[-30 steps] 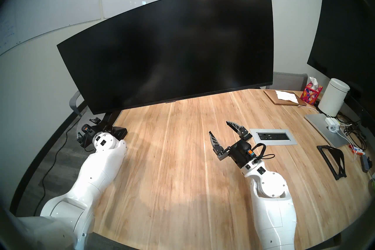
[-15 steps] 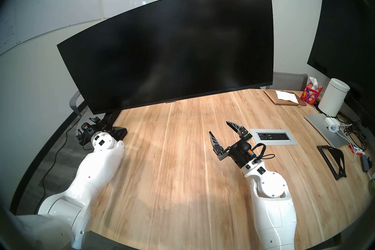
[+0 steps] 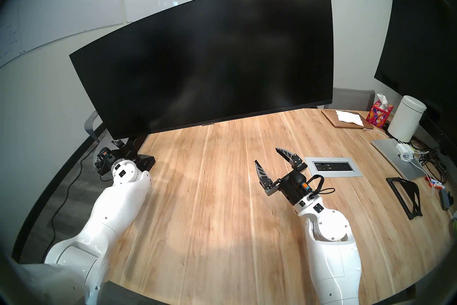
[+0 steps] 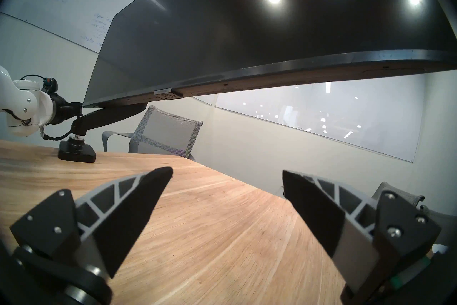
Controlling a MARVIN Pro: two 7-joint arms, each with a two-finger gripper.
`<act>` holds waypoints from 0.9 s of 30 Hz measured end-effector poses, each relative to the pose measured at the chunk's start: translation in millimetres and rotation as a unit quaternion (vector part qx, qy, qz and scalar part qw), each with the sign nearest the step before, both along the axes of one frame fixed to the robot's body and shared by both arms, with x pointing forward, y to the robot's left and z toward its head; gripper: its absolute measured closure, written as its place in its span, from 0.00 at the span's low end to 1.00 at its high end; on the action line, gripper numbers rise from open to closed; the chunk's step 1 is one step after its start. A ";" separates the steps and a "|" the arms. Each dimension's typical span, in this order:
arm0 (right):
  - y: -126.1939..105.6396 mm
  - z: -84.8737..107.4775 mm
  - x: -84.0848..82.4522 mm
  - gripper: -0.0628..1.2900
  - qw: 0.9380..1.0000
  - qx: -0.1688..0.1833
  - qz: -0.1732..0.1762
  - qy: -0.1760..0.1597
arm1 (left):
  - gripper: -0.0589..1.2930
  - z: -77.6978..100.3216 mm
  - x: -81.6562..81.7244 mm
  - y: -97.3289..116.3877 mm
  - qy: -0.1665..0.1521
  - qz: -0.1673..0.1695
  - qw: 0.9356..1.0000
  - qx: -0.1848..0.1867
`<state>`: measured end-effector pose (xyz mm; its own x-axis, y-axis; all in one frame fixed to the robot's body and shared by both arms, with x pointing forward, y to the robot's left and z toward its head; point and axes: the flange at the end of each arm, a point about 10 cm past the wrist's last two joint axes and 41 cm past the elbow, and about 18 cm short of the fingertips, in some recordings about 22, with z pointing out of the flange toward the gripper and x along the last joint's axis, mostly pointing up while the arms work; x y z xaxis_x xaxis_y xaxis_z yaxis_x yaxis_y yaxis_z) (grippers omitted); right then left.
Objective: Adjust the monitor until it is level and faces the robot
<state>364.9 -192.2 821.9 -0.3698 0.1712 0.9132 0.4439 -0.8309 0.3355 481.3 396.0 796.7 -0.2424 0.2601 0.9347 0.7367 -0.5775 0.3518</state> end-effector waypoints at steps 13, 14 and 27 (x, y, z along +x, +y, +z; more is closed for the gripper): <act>0.0 0.0 0.0 0.05 1.000 0.000 0.000 0.000 | 0.14 1.2 -0.5 2.2 -0.002 -0.009 1.000 -0.022; 0.0 0.0 0.0 0.05 1.000 0.000 0.000 0.000 | 0.14 1.3 -0.6 2.4 -0.003 -0.010 1.000 -0.024; 0.0 0.0 0.0 0.05 1.000 0.000 0.000 0.000 | 0.14 3.4 0.7 8.1 -0.004 -0.028 0.999 -0.038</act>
